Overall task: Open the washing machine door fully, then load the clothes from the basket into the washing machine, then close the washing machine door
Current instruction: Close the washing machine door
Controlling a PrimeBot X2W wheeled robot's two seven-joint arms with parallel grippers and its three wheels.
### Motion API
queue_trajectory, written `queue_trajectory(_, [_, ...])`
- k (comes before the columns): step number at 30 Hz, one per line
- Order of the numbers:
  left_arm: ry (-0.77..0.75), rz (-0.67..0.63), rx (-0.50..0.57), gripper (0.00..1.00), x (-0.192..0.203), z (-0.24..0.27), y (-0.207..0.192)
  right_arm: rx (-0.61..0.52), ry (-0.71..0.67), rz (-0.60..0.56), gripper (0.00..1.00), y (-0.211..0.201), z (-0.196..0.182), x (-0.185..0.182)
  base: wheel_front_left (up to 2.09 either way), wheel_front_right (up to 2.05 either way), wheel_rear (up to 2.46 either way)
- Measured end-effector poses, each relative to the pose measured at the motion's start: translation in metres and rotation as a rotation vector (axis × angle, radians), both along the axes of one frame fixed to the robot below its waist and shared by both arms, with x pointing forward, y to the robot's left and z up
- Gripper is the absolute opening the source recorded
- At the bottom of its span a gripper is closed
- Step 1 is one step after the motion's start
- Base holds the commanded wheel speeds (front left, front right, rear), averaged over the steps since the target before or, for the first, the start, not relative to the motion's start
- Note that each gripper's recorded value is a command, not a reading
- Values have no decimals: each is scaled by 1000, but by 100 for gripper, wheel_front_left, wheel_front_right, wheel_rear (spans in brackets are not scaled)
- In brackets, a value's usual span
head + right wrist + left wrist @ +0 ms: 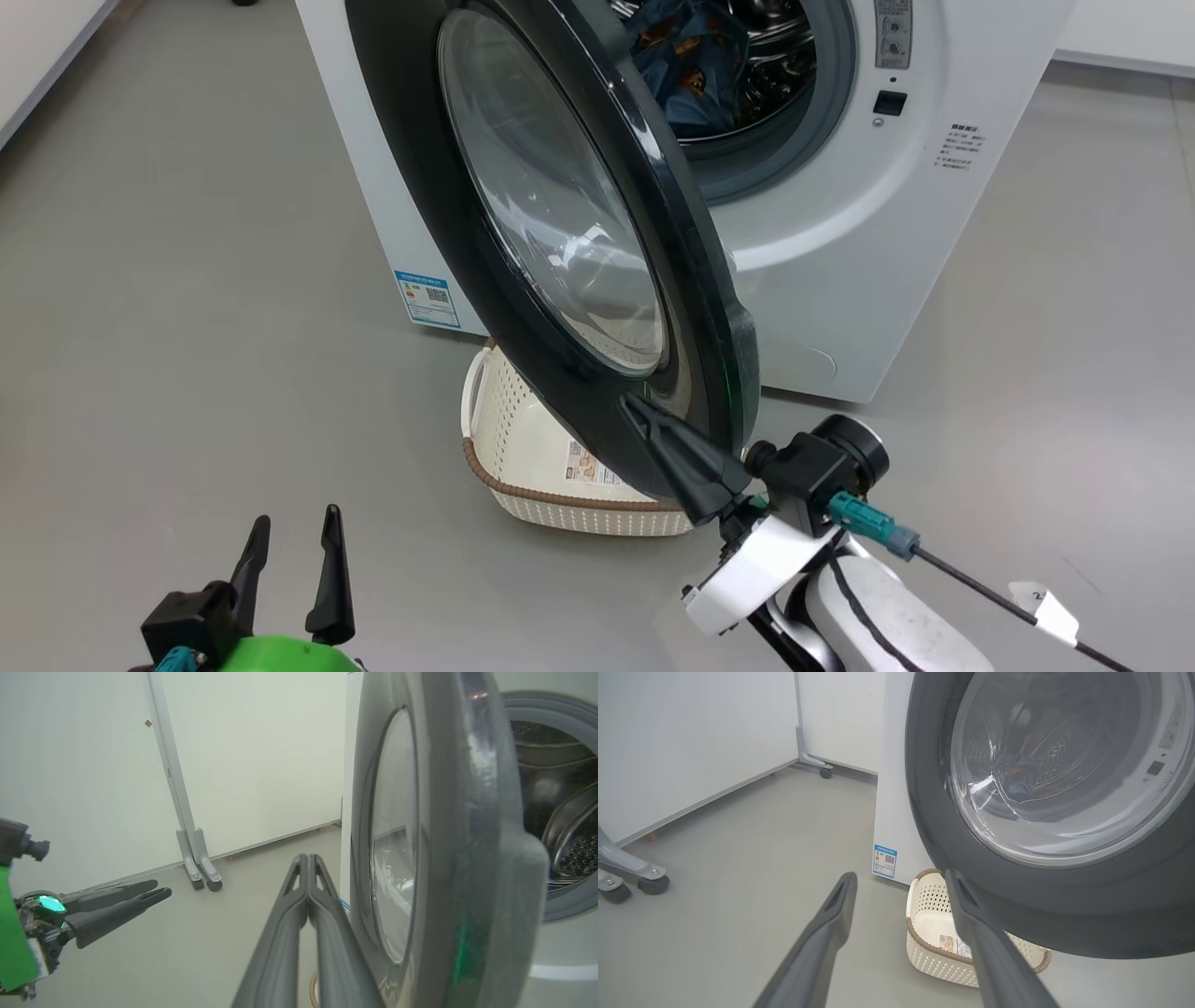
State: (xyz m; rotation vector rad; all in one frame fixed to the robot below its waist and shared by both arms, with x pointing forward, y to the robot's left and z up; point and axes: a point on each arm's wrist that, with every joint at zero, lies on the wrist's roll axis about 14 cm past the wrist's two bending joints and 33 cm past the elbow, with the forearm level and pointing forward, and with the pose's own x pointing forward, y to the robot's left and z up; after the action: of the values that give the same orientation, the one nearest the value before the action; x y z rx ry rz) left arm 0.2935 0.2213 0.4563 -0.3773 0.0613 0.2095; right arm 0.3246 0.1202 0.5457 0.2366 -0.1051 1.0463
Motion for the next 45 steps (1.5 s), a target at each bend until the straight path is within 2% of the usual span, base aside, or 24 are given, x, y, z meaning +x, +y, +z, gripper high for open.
queue_trajectory(9, [13,-25,2,100,15,-3,-4,22,15,-103,0,-18,0,50,0,0,0])
queue_trajectory(20, [63,-52,-6,100,33,-19,-10,55,-58,-198,0,-33,17,116,0,0,0])
queue_trajectory(28, [84,-87,-18,100,57,-30,-19,52,-95,-253,0,-44,15,158,0,0,0])
queue_trajectory(37, [105,-92,-7,100,78,-42,-16,47,-114,-294,0,-54,8,195,0,0,0])
queue_trajectory(45, [127,-153,-2,100,94,-56,-31,16,-98,-331,0,-65,-12,216,0,0,0])
